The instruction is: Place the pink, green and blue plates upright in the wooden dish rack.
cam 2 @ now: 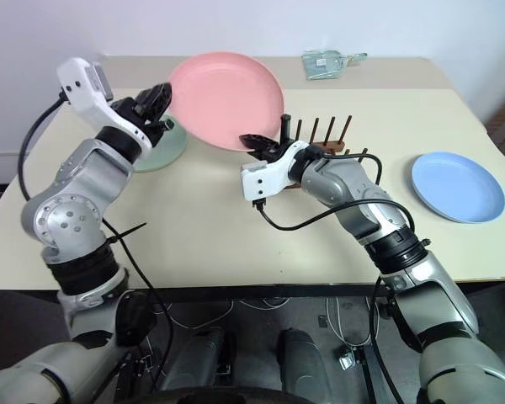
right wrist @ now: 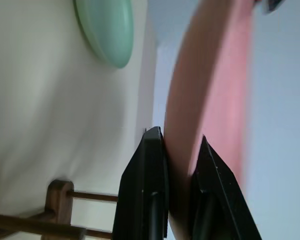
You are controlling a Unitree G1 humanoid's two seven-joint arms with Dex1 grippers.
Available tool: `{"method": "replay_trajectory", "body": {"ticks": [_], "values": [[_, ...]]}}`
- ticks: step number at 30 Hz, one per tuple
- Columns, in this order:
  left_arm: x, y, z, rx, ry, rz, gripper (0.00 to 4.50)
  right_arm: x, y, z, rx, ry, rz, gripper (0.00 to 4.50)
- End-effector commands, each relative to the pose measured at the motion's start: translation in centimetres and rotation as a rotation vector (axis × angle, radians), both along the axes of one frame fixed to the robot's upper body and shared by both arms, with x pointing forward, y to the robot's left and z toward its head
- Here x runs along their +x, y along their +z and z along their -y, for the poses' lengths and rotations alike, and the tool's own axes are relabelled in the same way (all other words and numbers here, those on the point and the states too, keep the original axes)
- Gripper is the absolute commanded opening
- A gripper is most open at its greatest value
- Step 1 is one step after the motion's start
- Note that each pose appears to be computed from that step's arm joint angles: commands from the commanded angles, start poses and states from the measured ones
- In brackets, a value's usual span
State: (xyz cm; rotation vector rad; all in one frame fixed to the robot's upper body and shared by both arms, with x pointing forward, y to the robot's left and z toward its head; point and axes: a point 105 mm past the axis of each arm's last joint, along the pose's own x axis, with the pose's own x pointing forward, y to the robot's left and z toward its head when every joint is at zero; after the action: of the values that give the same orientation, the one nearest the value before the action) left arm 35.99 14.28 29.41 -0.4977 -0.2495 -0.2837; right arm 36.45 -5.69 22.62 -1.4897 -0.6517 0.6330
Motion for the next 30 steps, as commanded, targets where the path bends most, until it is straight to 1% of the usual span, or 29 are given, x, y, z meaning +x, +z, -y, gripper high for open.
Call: {"method": "replay_trajectory", "body": {"ticks": [1, 2, 3, 5, 6, 7, 9, 10, 11, 13, 15, 16, 19, 21, 23, 30], "values": [[-0.5, 4.3, -6.3, -0.196, 0.248, 0.147, 2.94, 0.1, 4.2, 2.6, 0.110, -0.050, 0.114, 0.00], [-0.4, 4.3, -7.5, -0.172, 0.292, 0.156, 2.94, 0.2, 5.1, 3.7, 0.169, -0.071, 0.105, 0.00], [-0.3, 4.1, -8.0, -0.117, 0.316, 0.155, 2.94, 0.3, 5.8, 4.6, 0.224, -0.084, 0.090, 0.00], [0.1, 2.9, -7.6, 0.141, 0.331, 0.138, 2.94, 0.3, 7.4, 6.8, 0.408, -0.097, -0.021, 0.00], [0.3, 1.8, -7.1, 0.250, 0.310, 0.117, 2.94, 0.2, 8.0, 7.8, 0.504, -0.088, -0.091, 0.00], [0.5, 0.1, -6.1, 0.351, 0.253, 0.082, 2.94, 0.2, 8.8, 9.3, 0.653, -0.083, -0.195, 0.00], [0.2, -2.5, -4.1, 0.480, 0.121, 0.066, 2.94, -0.3, 10.1, 11.5, 0.888, -0.031, -0.365, 0.00], [-0.2, -3.6, -3.0, 0.510, 0.035, 0.059, 2.94, -0.4, 10.4, 12.5, 0.984, -0.017, -0.450, 0.00], [-0.8, -4.7, -1.6, 0.549, -0.059, 0.065, 2.94, -0.7, 10.4, 13.2, 1.040, -0.004, -0.524, 0.00], [-2.2, -6.6, 0.2, 0.642, -0.200, 0.085, 2.94, -1.2, 10.2, 14.1, 1.092, 0.006, -0.624, 0.00], [-4.0, -9.3, 2.0, 0.688, -0.385, 0.060, 2.94, -1.5, 9.7, 15.0, 1.131, -0.003, -0.701, 0.00], [-4.8, -10.3, 2.6, 0.702, -0.455, 0.049, 2.94, -1.5, 9.5, 15.3, 1.152, -0.010, -0.736, 0.00], [-7.1, -12.2, 4.1, 0.737, -0.626, 0.035, 2.94, -1.3, 8.9, 15.7, 1.199, -0.030, -0.821, 0.00], [-7.9, -12.9, 4.6, 0.733, -0.679, 0.014, 2.94, -1.1, 8.5, 16.2, 1.256, -0.039, -0.881, 0.00], [-8.1, -13.1, 4.8, 0.721, -0.688, 0.008, 2.94, -0.8, 7.7, 16.7, 1.293, -0.052, -0.935, 0.00], [-8.0, -13.3, 4.8, 0.721, -0.678, 0.000, 2.94, -0.6, 6.9, 16.7, 1.315, -0.041, -1.000, 0.00]]}}
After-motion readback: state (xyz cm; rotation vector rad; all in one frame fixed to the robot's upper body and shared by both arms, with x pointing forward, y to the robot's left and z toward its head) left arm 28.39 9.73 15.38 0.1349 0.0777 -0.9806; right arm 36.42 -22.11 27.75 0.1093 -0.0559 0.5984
